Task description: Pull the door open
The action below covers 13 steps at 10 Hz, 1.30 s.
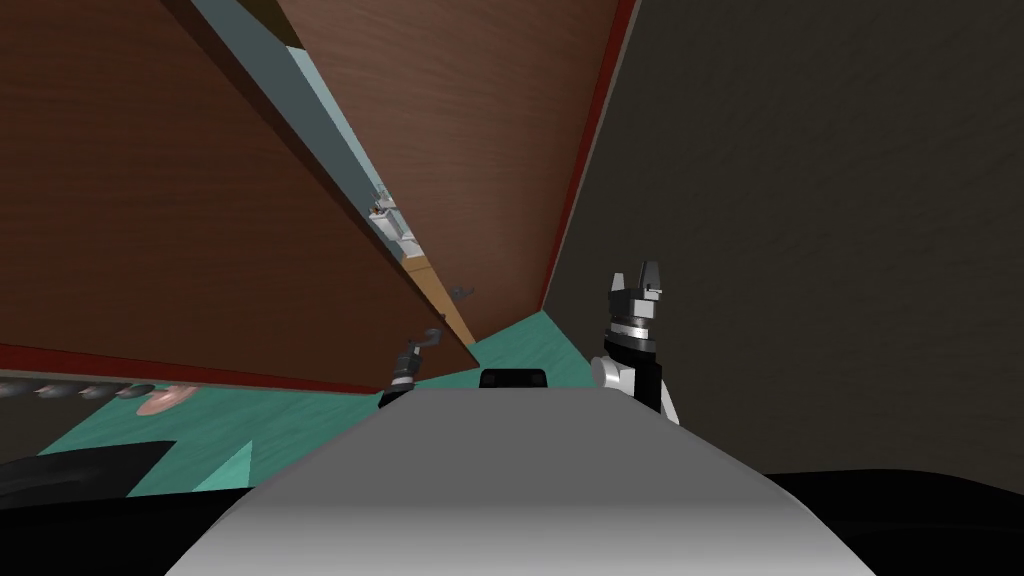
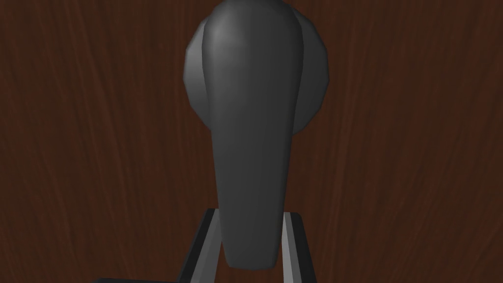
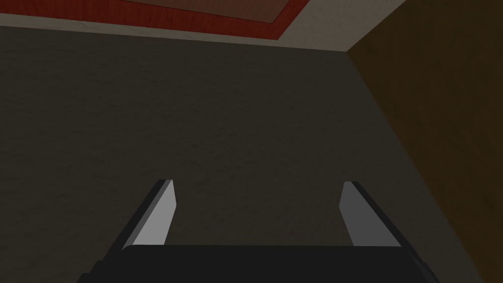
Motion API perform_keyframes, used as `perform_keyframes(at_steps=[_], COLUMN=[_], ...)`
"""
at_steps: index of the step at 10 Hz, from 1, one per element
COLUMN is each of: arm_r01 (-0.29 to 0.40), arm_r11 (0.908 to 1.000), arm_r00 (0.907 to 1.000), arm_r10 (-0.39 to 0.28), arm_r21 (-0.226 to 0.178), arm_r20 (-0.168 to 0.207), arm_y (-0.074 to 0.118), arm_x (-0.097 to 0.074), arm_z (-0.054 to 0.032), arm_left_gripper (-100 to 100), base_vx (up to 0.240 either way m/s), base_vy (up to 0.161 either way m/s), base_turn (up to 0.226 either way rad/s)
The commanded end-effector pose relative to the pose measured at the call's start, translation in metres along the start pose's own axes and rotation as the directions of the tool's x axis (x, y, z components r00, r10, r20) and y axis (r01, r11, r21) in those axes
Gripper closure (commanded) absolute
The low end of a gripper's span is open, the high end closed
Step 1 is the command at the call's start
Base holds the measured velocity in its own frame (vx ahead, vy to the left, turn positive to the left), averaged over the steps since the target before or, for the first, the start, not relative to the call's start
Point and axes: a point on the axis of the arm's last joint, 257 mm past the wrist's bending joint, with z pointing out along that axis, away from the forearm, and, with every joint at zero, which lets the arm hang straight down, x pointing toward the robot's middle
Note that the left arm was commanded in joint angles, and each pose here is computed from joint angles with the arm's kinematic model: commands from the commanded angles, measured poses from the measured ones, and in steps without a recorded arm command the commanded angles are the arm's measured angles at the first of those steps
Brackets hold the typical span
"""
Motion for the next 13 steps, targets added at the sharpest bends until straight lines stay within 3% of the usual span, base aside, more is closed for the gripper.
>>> perform_keyframes(at_steps=[1,5,6,7,13], arm_r01=[0.011,0.021,0.009,0.010,0.018], arm_r11=[0.9999,0.9998,1.0000,0.9999,0.9998], arm_r00=[0.9992,0.9955,0.9975,0.9965,0.9904], arm_r10=[-0.011,-0.020,-0.009,-0.010,-0.017], arm_r21=[0.002,0.004,-0.001,-0.003,0.002], arm_r20=[-0.038,-0.093,-0.070,-0.083,-0.137], arm_y=[0.001,0.001,0.001,0.003,0.002], arm_x=[0.013,0.020,0.009,0.010,0.015], arm_z=[-0.0103,-0.0282,-0.0258,-0.0328,-0.0528], arm_left_gripper=[100,100,100,100,100], base_vx=[-0.212,-0.192,-0.075,-0.143,-0.213], base_vy=[0.031,0.032,0.025,0.034,0.041], base_turn=[-0.128,-0.132,-0.010,-0.152,-0.158])
